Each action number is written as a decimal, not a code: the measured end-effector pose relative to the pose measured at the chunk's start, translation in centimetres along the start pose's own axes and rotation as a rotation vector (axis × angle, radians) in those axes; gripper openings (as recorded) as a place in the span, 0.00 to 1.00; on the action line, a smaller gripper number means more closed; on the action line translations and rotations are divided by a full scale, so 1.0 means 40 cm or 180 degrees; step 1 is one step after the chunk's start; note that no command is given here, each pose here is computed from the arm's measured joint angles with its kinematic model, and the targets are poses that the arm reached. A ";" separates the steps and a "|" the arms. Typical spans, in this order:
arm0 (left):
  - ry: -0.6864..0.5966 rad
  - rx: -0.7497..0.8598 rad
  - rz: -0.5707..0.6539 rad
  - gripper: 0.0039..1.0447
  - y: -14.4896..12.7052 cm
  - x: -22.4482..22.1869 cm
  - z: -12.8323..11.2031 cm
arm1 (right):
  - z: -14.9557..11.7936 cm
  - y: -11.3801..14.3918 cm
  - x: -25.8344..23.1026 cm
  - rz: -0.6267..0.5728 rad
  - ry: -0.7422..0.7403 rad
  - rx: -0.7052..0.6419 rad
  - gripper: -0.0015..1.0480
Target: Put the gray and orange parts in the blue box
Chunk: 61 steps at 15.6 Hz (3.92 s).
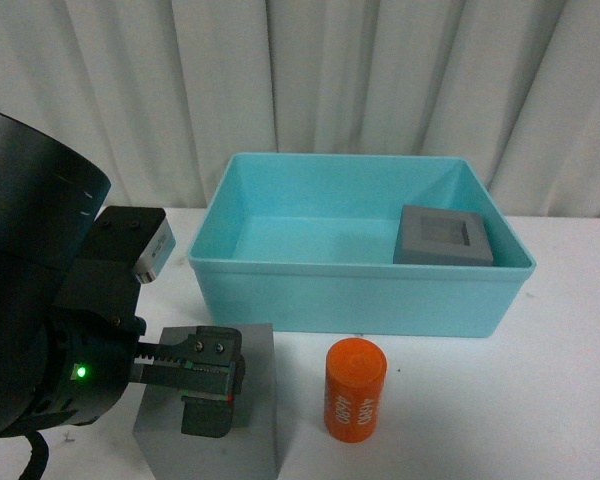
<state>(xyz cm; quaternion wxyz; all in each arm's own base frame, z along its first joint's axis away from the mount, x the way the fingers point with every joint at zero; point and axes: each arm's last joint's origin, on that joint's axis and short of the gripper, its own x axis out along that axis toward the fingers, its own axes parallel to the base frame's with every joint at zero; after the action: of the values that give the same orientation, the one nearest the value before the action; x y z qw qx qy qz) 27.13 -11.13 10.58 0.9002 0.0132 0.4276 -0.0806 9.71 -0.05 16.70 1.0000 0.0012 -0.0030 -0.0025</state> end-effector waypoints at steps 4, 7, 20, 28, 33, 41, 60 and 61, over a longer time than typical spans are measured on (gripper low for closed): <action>-0.0007 0.0065 -0.0014 0.33 -0.010 -0.001 0.001 | 0.000 0.000 0.000 0.0001 0.0000 0.0000 0.94; -0.0010 0.0081 -0.0024 0.20 -0.011 -0.002 0.005 | 0.000 0.000 0.000 0.0001 0.0000 0.0000 0.94; -0.0630 0.0120 -0.0356 0.19 0.009 -0.223 0.226 | 0.000 0.000 0.000 0.0001 0.0000 0.0000 0.94; -0.0690 0.0555 -0.0817 0.19 -0.264 -0.125 0.432 | 0.000 0.000 0.000 0.0001 0.0000 0.0000 0.94; -0.0600 0.0467 -0.0518 0.19 -0.272 0.022 0.489 | 0.000 0.000 0.000 0.0001 0.0000 0.0000 0.94; -0.0336 0.0343 -0.0150 0.19 -0.111 0.108 0.452 | 0.000 0.000 0.000 0.0001 0.0000 0.0000 0.94; -0.0694 0.0066 -0.0250 0.94 0.019 0.005 0.495 | 0.000 0.000 0.000 0.0001 0.0000 0.0000 0.94; -0.1003 0.0039 -0.0322 0.94 0.029 -0.057 0.502 | 0.000 0.000 0.000 0.0001 0.0000 0.0000 0.94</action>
<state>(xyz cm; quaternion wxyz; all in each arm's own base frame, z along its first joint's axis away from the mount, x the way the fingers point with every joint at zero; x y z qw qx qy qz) 41.33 -11.54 25.00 0.9509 -0.0156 0.2807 -0.1295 9.71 -0.05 16.70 1.0000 0.0012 -0.0030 -0.0023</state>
